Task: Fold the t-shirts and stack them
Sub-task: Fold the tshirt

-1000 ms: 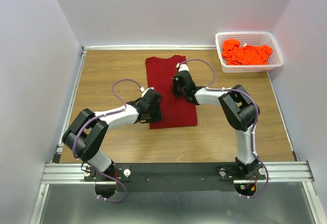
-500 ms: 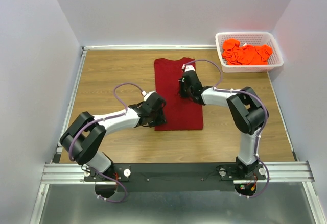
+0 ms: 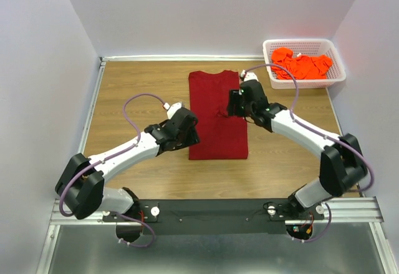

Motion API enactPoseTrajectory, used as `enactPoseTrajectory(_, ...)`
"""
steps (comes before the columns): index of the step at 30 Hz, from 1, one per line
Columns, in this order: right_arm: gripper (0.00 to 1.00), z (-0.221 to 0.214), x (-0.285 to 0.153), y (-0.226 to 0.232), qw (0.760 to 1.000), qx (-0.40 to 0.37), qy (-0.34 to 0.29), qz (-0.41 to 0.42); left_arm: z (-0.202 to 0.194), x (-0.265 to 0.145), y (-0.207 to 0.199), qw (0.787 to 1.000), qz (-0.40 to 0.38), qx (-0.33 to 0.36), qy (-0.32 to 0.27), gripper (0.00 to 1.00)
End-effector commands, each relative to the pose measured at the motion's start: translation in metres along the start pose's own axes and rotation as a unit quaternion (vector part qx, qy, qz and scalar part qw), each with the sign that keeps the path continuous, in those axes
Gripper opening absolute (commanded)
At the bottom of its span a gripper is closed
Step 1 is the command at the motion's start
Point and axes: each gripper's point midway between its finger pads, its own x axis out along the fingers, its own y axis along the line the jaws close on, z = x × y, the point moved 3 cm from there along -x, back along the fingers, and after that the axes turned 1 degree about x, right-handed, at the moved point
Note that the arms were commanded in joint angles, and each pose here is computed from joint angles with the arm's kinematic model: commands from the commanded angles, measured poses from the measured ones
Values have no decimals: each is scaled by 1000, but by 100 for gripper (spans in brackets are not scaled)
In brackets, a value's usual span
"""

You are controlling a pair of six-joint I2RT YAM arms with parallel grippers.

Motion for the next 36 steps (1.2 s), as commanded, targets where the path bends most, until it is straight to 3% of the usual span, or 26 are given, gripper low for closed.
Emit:
enactPoseTrajectory(1,70,-62,-28,-34,992,34,95,-68,-25,3,26,999,44,9,26,63)
enactPoseTrajectory(5,79,-99,-56,-51,984,59,139,-95,-34,6,32,998,54,13,35,63)
enactPoseTrajectory(10,81,-139,-73,-54,972,80,204,-84,-36,9,38,997,67,17,35,63)
enactPoseTrajectory(21,58,-172,-66,-55,955,97,265,-94,-36,15,41,995,81,38,34,63)
enactPoseTrajectory(36,49,-195,-52,-51,943,85,303,-111,-32,18,42,994,88,60,29,63)
